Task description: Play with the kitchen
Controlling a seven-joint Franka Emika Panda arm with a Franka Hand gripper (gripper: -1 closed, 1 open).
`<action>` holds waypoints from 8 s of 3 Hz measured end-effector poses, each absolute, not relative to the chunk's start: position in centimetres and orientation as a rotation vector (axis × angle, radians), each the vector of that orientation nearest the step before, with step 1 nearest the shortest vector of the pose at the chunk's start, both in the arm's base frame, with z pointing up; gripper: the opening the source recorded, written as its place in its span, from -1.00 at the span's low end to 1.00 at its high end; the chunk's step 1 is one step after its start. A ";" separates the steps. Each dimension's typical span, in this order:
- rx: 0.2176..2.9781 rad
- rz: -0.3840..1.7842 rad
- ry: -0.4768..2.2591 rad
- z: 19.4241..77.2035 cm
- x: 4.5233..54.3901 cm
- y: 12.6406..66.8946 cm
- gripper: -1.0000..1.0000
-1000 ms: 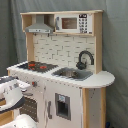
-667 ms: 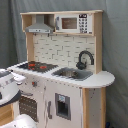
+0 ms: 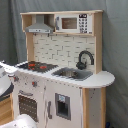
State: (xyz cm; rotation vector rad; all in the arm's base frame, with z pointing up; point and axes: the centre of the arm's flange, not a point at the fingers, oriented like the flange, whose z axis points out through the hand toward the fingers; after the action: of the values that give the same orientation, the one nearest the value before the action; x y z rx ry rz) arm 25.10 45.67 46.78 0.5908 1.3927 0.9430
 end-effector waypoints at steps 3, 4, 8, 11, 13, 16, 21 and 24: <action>0.642 1.057 1.239 53.2 25.1 51.3 1.00; 0.687 1.096 1.177 55.7 25.2 52.8 1.00; 1.012 1.157 0.976 65.2 25.3 53.2 1.00; 1.358 1.126 0.891 70.1 25.7 49.9 1.00; 1.642 1.061 0.865 71.4 26.3 47.9 1.00; 2.046 0.859 0.840 70.4 28.7 44.6 1.00; 2.550 0.442 0.756 65.4 42.1 35.1 1.00; 2.667 0.232 0.632 60.8 48.0 29.4 1.00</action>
State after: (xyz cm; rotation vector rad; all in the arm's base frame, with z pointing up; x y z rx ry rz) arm 48.05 29.37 60.85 2.6668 0.6322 0.2325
